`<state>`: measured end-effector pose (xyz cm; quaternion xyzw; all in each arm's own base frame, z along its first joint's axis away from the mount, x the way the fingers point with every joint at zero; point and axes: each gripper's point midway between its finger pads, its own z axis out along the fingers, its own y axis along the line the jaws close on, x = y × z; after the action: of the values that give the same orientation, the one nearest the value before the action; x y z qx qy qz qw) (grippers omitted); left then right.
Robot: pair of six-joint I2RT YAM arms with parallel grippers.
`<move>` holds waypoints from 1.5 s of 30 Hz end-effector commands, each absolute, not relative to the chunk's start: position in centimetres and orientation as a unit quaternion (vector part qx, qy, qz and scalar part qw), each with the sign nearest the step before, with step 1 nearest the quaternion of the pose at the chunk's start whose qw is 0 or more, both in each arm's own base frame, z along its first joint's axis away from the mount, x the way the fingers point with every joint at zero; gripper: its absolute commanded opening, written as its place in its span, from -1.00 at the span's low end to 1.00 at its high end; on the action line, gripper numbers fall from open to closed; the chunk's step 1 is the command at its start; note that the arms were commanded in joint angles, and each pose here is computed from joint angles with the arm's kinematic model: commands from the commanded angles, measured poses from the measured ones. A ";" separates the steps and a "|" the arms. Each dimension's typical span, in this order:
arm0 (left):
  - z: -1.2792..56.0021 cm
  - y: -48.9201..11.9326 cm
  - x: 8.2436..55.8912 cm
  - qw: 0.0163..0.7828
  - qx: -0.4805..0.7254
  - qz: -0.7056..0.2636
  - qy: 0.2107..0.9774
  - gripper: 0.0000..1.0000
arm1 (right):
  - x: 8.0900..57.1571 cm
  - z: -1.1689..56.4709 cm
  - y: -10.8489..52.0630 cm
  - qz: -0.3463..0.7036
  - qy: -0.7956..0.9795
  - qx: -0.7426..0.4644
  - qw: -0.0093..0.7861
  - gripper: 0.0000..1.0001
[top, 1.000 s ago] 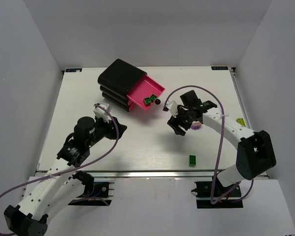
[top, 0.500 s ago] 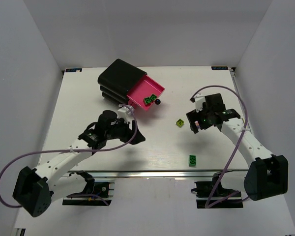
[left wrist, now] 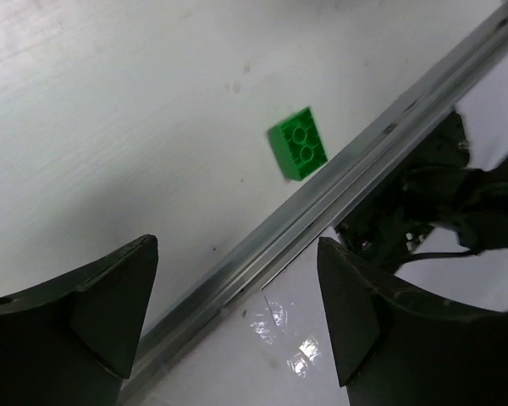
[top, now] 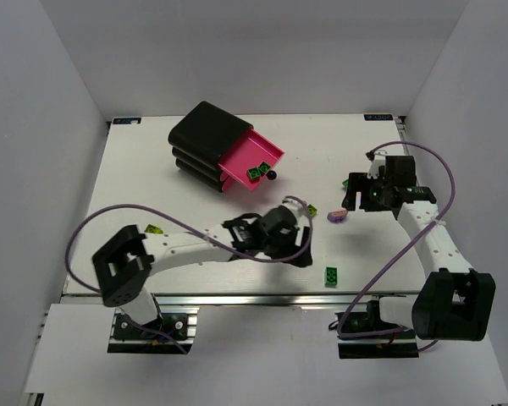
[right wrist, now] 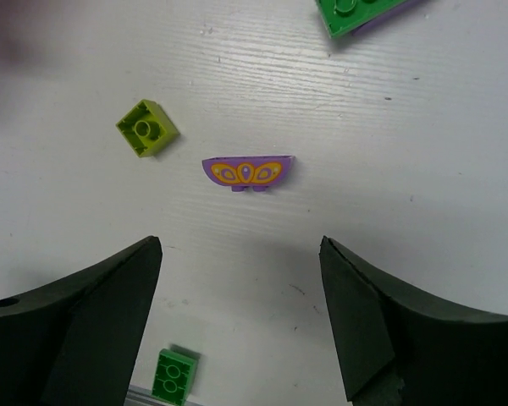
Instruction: Sort the legos into containers by color
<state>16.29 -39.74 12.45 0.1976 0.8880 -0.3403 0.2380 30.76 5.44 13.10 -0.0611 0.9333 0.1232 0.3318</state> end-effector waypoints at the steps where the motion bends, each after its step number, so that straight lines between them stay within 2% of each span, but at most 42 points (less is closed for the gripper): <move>1: 10.7 -41.5 15.8 0.245 0.161 -0.273 0.916 0.72 | 32.2 17.9 6.2 0.161 0.905 -0.050 0.391 0.63; 4: 9.1 -43.5 15.1 0.253 0.157 -0.208 0.932 0.76 | 31.9 19.4 5.0 0.175 0.895 -0.017 0.409 0.68; 13: 6.9 -48.9 12.1 0.276 0.185 -0.156 0.930 0.81 | 31.5 18.2 2.7 0.182 0.893 0.003 0.412 0.71; 23: 4.4 -50.2 13.4 0.315 0.155 -0.115 0.929 0.75 | 30.7 18.2 1.8 0.201 0.887 0.001 0.415 0.71; 26: 3.7 -50.4 13.9 0.323 0.147 -0.104 0.929 0.61 | 30.6 18.2 1.7 0.207 0.885 0.003 0.417 0.70; 30: 3.1 -50.8 14.2 0.327 0.144 -0.098 0.929 0.21 | 30.3 18.1 1.6 0.213 0.884 0.007 0.416 0.69; 31: 3.2 -50.9 14.2 0.329 0.142 -0.098 0.928 -0.06 | 30.3 18.1 1.6 0.216 0.884 0.008 0.416 0.68; 37: 4.3 -49.3 15.0 0.350 0.134 -0.075 0.924 -0.74 | 30.0 17.8 1.5 0.215 0.883 -0.009 0.417 0.66; 40: 4.5 -46.3 15.9 0.353 0.138 -0.052 0.924 -0.89 | 29.9 17.9 1.6 0.222 0.880 -0.023 0.419 0.74; 41: 6.7 -45.9 16.6 0.364 0.136 -0.067 0.919 -0.93 | 29.9 17.8 1.7 0.224 0.880 -0.029 0.418 0.77; 44: 8.5 -42.8 18.6 0.393 0.141 -0.052 0.907 -0.98 | 29.8 17.7 2.0 0.236 0.878 -0.036 0.416 0.78; 45: 11.4 -42.5 19.3 0.412 0.143 -0.072 0.897 -0.99 | 29.9 17.8 2.1 0.241 0.875 -0.041 0.417 0.78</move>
<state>15.95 -44.02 3.33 0.1662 0.9230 -0.0365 0.3450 29.98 1.54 17.28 -0.0154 0.8850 0.2238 0.4080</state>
